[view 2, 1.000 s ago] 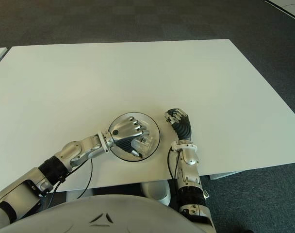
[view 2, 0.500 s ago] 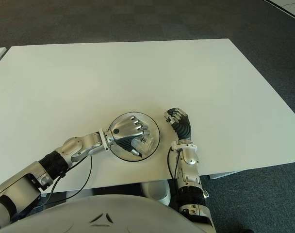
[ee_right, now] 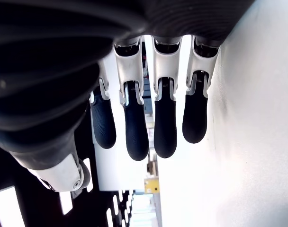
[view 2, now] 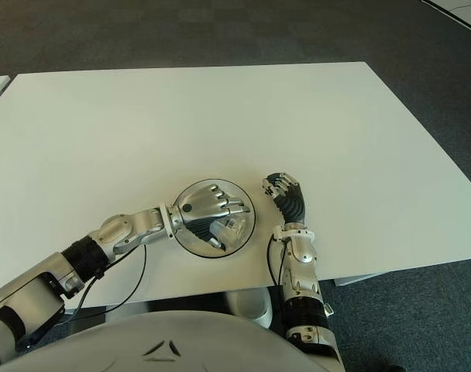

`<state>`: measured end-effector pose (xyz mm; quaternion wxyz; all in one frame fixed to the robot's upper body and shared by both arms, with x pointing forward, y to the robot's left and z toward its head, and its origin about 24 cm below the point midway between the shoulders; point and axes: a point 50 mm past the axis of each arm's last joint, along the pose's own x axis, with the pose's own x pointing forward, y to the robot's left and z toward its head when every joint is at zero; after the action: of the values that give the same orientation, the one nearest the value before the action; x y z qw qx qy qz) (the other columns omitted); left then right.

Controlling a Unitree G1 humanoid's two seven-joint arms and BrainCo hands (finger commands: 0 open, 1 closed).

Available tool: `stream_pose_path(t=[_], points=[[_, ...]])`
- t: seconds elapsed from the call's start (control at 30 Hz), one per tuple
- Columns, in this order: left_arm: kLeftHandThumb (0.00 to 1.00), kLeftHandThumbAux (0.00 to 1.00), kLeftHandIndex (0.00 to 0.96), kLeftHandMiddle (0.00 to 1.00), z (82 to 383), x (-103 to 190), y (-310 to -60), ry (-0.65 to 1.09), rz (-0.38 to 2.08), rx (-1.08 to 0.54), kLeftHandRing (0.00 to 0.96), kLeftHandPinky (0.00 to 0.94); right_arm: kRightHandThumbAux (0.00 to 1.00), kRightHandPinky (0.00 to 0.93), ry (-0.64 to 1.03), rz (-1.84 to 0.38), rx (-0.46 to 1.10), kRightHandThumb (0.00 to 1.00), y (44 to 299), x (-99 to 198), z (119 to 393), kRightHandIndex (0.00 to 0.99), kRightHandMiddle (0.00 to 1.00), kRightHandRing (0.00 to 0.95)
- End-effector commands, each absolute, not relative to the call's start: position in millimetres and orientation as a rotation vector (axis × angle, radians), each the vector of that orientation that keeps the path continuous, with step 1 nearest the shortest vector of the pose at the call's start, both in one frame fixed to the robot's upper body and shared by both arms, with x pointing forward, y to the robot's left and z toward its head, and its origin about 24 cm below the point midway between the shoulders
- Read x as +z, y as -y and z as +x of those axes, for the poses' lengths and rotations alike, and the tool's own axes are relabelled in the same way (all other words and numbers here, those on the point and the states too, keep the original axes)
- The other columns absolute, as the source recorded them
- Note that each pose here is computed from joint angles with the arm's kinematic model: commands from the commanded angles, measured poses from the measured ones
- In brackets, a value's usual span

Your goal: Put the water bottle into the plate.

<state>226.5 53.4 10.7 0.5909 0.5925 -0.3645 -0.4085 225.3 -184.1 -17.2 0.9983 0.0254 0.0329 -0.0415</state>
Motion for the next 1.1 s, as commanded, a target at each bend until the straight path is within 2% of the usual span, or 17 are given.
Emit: stream_pose_path(t=[0.03,0.27,0.6,1.1], points=[[0.443,0.557,0.012,0.026,222.4,-5.1,-65.0,0.794,1.475,-1.035,0.033,0.079,0.724,0.493,-0.162,0.085,-0.101,0.714,183.5,-34.6,215.2,0.430,0.492,0.481],[0.376,0.529,0.000,0.001,223.4,-1.7,-65.2,0.805,1.446,-0.970,0.002,0.006,0.724,0.498,-0.163,0.079,-0.109,0.715,183.2,-34.2,214.7,0.429,0.489,0.482],[0.310,0.484,0.000,0.000,222.7,1.1,-66.3,0.815,1.379,-0.863,0.000,0.000,0.725,0.511,-0.159,0.080,-0.099,0.713,183.1,-33.5,214.9,0.429,0.489,0.483],[0.185,0.439,0.000,0.000,225.0,7.5,-67.5,0.871,1.346,-0.798,0.000,0.000,0.726,0.500,-0.152,0.079,-0.083,0.712,183.2,-33.1,215.0,0.429,0.488,0.482]])
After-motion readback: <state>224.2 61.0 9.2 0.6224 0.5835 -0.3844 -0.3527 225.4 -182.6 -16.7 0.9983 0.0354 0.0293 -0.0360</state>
